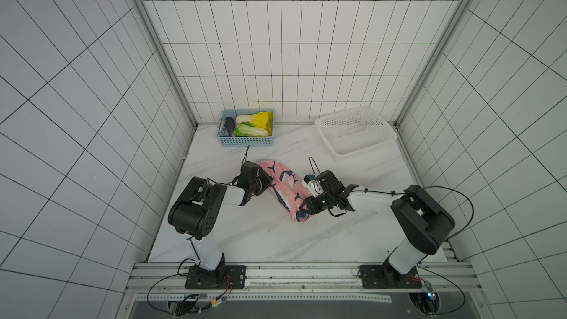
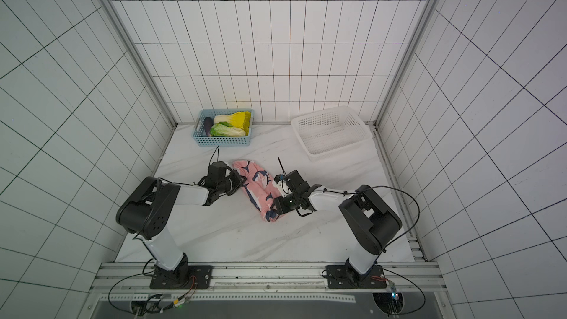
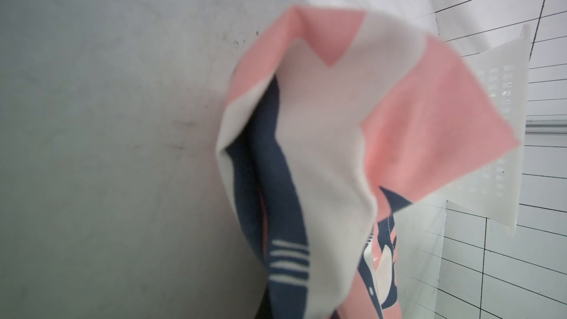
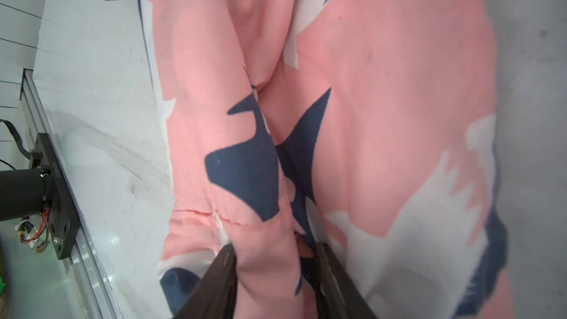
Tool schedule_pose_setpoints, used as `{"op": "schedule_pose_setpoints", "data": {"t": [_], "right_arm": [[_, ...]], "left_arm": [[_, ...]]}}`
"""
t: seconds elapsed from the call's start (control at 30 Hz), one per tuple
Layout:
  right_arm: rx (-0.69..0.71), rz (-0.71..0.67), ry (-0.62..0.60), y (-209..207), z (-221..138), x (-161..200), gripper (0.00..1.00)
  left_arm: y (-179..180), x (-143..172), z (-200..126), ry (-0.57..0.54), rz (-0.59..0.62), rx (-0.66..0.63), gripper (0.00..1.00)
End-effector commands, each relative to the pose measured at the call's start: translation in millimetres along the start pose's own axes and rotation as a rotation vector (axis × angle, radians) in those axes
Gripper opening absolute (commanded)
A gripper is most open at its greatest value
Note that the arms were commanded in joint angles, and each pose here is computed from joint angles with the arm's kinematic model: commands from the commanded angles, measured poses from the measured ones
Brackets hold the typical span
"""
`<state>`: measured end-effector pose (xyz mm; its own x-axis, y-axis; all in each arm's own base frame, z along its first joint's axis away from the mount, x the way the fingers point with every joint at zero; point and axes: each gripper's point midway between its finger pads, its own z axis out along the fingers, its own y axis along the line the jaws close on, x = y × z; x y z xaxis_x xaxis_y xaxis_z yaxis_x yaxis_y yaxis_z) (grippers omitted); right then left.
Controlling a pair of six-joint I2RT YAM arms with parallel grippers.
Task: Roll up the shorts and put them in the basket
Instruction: Roll the shorts at the center of the board.
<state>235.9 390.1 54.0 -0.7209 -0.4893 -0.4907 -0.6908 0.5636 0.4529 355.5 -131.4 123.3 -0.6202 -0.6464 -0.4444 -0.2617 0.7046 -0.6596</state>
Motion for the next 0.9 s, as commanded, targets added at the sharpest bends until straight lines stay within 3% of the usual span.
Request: {"op": "schedule_pose_setpoints", "data": {"t": [0.0, 0.3, 0.47, 0.87], "right_arm": [[-0.152, 0.142, 0.007, 6.5, 0.5, 8.3, 0.04], [-0.286, 0.261, 0.024, -2.4, 8.1, 17.4, 0.05], [-0.284, 0.281, 0.042, -10.0, 11.4, 23.3, 0.05], [-0.313, 0.317, 0.092, -19.9, 20.8, 40.3, 0.05]], "left_arm": [[16.0, 17.9, 3.6, 0.044, 0.015, -0.004, 0.75], [11.3, 38.9, 24.0, 0.077, -0.004, 0.143, 0.78], [5.6, 41.4, 42.4, 0.079, -0.007, 0.201, 0.79], [1.7, 43.3, 89.3, 0.126, -0.020, 0.193, 0.78]]}}
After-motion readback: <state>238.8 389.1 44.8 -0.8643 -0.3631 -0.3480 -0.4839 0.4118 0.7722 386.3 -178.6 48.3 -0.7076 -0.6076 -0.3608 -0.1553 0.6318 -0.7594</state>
